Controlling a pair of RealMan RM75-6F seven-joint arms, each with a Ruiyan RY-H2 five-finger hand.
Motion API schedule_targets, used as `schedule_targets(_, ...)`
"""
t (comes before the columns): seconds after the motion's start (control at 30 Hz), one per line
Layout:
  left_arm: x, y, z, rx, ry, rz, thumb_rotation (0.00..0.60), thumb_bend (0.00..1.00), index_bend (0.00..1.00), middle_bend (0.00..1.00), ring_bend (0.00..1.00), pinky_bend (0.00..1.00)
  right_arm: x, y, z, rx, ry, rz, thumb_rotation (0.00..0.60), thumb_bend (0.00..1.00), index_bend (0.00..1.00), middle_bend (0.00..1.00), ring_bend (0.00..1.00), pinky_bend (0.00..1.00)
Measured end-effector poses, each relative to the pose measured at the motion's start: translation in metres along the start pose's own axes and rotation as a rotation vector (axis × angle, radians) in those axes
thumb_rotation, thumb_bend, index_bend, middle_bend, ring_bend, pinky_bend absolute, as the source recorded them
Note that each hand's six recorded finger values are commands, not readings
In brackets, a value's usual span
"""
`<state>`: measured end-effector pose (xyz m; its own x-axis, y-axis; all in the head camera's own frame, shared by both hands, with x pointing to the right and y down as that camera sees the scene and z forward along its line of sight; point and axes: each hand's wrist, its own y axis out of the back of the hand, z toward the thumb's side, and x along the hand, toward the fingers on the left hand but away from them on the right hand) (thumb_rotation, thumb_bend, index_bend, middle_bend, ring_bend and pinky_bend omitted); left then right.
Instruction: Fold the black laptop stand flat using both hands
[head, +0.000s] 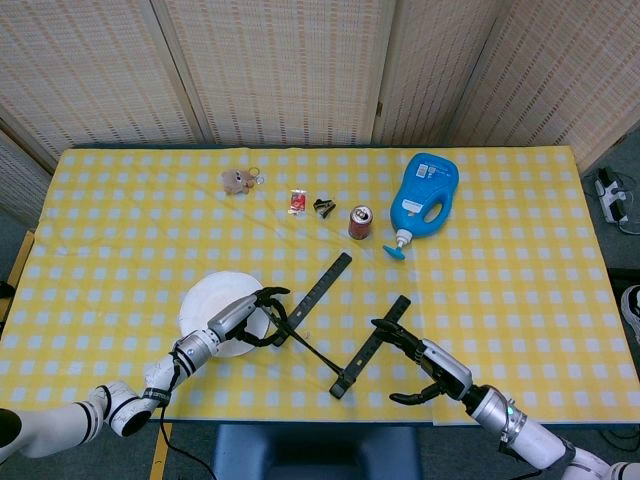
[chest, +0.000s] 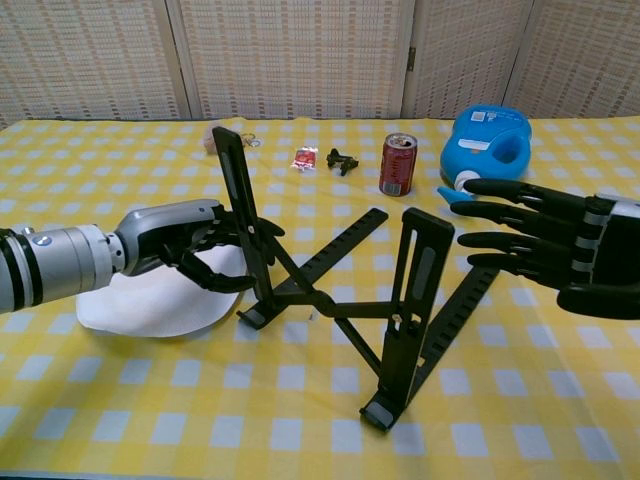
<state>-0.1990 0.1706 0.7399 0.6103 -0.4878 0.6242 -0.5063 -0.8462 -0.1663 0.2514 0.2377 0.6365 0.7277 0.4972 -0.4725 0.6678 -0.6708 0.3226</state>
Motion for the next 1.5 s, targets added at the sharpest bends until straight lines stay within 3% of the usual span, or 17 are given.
schedule_targets(0.67,-0.01,-0.003,-0.002,0.005,0.0,0.038,0.6,0.4,0.61,0.2,0.1,0.0,0.001,0.001,0.0,0.008,0.004,0.007,0.6,0.24,0.0,0.01,0.05,0.0)
schedule_targets(1.0,-0.032,-0.008,0.001,0.005,-0.001,0.088,0.6,0.41,0.61,0.22,0.12,0.0,0.002,0.003,0.007,0.066,0.012,0.029,0.6,0.24,0.0,0.01,0.05,0.0)
schedule_targets(1.13,-0.041,-0.014,0.005,0.004,0.003,0.096,0.6,0.41,0.55,0.22,0.12,0.0,0.003,0.003,0.008,0.131,-0.004,0.047,0.6,0.24,0.0,0.0,0.04,0.0)
schedule_targets(1.27,-0.049,-0.019,0.009,0.011,0.012,0.094,0.6,0.41,0.42,0.22,0.12,0.0,0.001,0.0,0.006,0.218,-0.041,0.081,0.6,0.24,0.0,0.0,0.02,0.0)
schedule_targets(1.5,-0.057,-0.014,0.013,0.056,0.016,0.116,0.6,0.4,0.29,0.21,0.07,0.0,-0.014,-0.016,0.002,0.325,-0.076,0.134,0.6,0.24,0.0,0.0,0.01,0.0)
